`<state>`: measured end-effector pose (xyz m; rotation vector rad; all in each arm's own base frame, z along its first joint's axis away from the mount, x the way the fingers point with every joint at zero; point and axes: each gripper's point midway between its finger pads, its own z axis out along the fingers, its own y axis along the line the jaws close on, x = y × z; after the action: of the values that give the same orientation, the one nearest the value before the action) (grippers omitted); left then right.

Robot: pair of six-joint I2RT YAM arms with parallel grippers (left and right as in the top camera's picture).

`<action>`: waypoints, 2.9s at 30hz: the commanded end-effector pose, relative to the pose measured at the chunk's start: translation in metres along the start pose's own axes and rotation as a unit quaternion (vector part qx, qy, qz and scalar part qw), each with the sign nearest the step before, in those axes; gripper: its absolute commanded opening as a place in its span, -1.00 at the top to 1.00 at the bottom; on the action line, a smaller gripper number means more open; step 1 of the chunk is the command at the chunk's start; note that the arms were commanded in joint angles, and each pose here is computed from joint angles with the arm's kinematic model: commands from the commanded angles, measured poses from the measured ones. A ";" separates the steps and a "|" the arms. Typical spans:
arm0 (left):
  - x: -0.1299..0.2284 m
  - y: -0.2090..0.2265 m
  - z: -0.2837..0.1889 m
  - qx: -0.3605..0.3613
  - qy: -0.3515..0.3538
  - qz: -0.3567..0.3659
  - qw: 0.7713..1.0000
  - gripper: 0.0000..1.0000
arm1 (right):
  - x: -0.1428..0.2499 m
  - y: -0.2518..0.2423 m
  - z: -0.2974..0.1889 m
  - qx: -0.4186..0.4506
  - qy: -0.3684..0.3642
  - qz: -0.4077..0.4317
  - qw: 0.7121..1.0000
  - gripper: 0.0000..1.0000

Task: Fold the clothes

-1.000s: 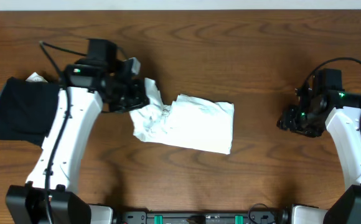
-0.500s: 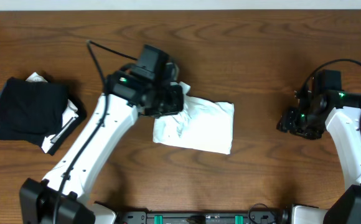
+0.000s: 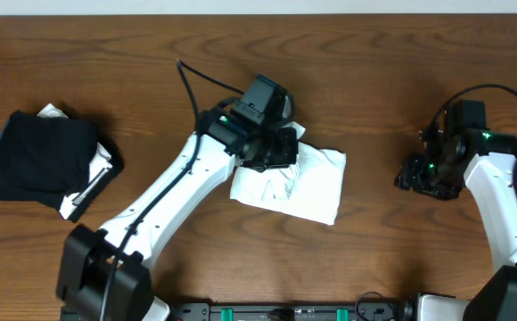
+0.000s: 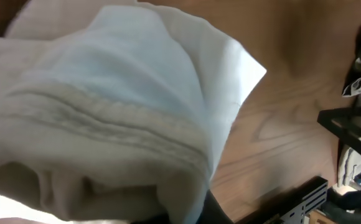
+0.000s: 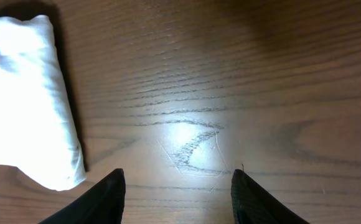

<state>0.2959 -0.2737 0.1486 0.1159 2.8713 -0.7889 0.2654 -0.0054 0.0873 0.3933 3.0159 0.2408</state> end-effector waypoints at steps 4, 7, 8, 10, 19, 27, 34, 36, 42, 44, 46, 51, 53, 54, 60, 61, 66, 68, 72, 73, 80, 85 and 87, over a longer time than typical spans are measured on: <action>0.004 -0.028 0.023 0.018 0.004 0.022 1.000 0.66 | 0.000 0.003 0.000 -0.001 -0.002 -0.010 1.000 -0.06; 0.010 -0.055 0.032 0.047 0.000 0.056 0.997 0.38 | 0.000 0.003 0.000 -0.001 -0.003 -0.010 1.000 -0.06; 0.014 -0.064 0.034 0.056 -0.002 0.068 0.996 0.28 | 0.000 0.003 0.000 -0.001 -0.003 -0.010 1.000 -0.06; 0.019 -0.075 0.036 0.065 -0.003 0.084 0.994 0.17 | 0.000 0.003 0.000 -0.001 -0.003 -0.010 1.000 -0.06; 0.019 -0.047 0.022 0.036 0.012 0.086 0.996 0.17 | 0.000 0.011 0.000 -0.023 -0.002 -0.027 0.999 -0.08; -0.032 0.032 -0.011 -0.051 -0.047 0.059 0.996 0.16 | 0.002 0.077 -0.016 -0.213 -0.016 -0.134 0.968 -0.10; -0.077 0.085 -0.015 -0.086 -0.086 0.086 0.989 0.17 | 0.013 0.114 -0.020 -0.261 -0.011 -0.185 0.947 -0.11; -0.090 0.094 -0.013 -0.089 -0.098 0.106 0.986 0.29 | 0.022 0.126 -0.019 -0.265 0.001 -0.202 0.943 -0.11; -0.104 0.099 0.009 -0.077 -0.097 0.170 0.978 0.42 | 0.044 0.168 -0.019 -0.290 0.015 -0.251 0.924 -0.11; -0.103 0.100 0.018 -0.071 -0.090 0.176 0.978 0.42 | 0.042 0.179 -0.016 -0.280 0.007 -0.244 0.928 -0.10; -0.103 0.103 0.025 -0.072 -0.085 0.174 0.978 0.43 | 0.037 0.183 -0.011 -0.258 -0.005 -0.236 0.937 -0.10; -0.100 0.112 0.040 -0.076 -0.069 0.168 0.980 0.42 | 0.040 0.189 -0.001 -0.219 -0.012 -0.235 0.947 -0.10; -0.099 0.116 0.047 -0.077 -0.062 0.165 0.981 0.42 | 0.045 0.192 0.002 -0.217 -0.003 -0.241 0.946 -0.10; -0.099 0.117 0.050 -0.078 -0.060 0.165 0.981 0.42 | 0.047 0.193 0.004 -0.216 0.001 -0.243 0.946 -0.10; -0.097 0.119 0.064 -0.077 -0.052 0.169 0.981 0.42 | 0.055 0.194 0.017 -0.208 0.027 -0.242 0.947 -0.10; -0.096 0.119 0.065 -0.077 -0.051 0.170 0.981 0.42 | 0.055 0.194 0.019 -0.207 0.030 -0.241 0.948 -0.10; -0.084 0.121 0.079 -0.080 -0.024 0.169 0.982 0.42 | 0.056 0.192 0.024 -0.203 0.039 -0.233 0.950 -0.09; -0.073 0.127 0.087 -0.084 0.001 0.163 0.983 0.42 | 0.056 0.192 0.024 -0.203 0.040 -0.233 0.950 -0.10; -0.046 0.142 0.091 -0.101 0.059 0.140 0.983 0.42 | 0.057 0.191 0.025 -0.202 0.042 -0.232 0.951 -0.10; -0.039 0.148 0.089 -0.115 0.074 0.133 0.982 0.42 | 0.057 0.191 0.025 -0.201 0.043 -0.232 0.951 -0.10; 0.015 0.170 0.070 -0.170 0.180 0.072 0.966 0.63 | 0.055 0.184 0.028 -0.180 0.039 -0.231 0.956 -0.11; 0.050 0.173 0.051 -0.187 0.250 0.016 0.950 0.88 | 0.059 0.174 0.030 -0.157 0.051 -0.229 0.959 -0.12; 0.062 0.174 0.043 -0.195 0.273 0.002 0.942 0.88 | 0.062 0.169 0.032 -0.148 0.057 -0.229 0.960 -0.12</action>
<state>0.2672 -0.1496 0.0112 0.4036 3.4343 -0.2258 0.2551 0.1804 0.0867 -0.3427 2.9694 0.7259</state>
